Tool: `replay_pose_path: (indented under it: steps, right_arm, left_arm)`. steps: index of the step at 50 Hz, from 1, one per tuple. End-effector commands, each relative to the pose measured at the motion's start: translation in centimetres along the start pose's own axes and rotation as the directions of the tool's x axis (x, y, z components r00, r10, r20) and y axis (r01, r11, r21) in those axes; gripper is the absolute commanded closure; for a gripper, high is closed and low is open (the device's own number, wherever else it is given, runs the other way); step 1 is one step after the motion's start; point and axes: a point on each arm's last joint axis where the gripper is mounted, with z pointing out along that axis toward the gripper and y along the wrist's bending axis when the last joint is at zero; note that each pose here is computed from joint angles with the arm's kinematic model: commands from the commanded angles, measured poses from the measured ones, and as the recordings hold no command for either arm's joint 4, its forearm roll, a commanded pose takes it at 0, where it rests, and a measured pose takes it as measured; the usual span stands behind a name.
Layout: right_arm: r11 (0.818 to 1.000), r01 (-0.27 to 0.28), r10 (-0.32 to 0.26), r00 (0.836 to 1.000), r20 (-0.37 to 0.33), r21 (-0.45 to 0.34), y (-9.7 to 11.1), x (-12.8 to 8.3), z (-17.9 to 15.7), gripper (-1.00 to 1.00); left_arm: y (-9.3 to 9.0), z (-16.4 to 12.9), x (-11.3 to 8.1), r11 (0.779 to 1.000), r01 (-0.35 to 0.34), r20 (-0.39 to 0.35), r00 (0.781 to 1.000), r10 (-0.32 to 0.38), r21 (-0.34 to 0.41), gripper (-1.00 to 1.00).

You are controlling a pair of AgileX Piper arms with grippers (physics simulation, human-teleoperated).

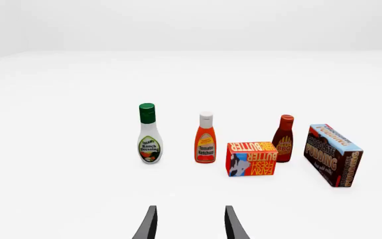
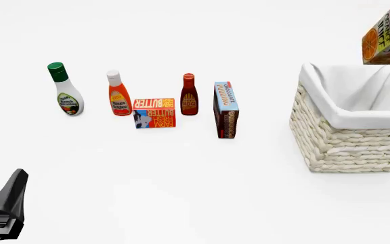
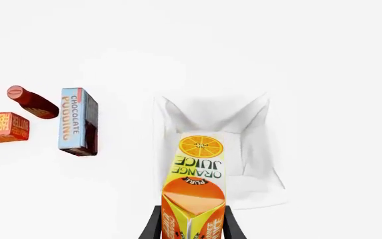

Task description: Pick the orange juice and place it in the basket.

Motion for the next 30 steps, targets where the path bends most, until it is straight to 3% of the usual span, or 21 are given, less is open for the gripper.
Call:
replay_pose_path:
  steps: [1, 15, 30]
  right_arm:
    - [0.999, -0.037, 0.037, 0.999, -0.035, 0.008, -0.3, 0.0, 1.4, 1.00]
    - [0.998, -0.064, 0.063, 0.995, -0.075, -0.003, 0.0, -0.3, 3.2, 1.00]
    - [0.997, -0.068, 0.070, 0.991, -0.117, 0.022, -1.1, 0.1, 4.7, 1.00]
  left_arm:
    - [0.0, 0.0, 0.0, 1.000, -0.001, 0.000, 1.000, 0.001, -0.005, -1.00]
    - [0.0, 0.0, 0.0, 1.000, -0.001, 0.000, 1.000, 0.001, -0.005, -1.00]
    - [0.0, 0.0, 0.0, 1.000, -0.001, 0.000, 1.000, 0.001, -0.005, -1.00]
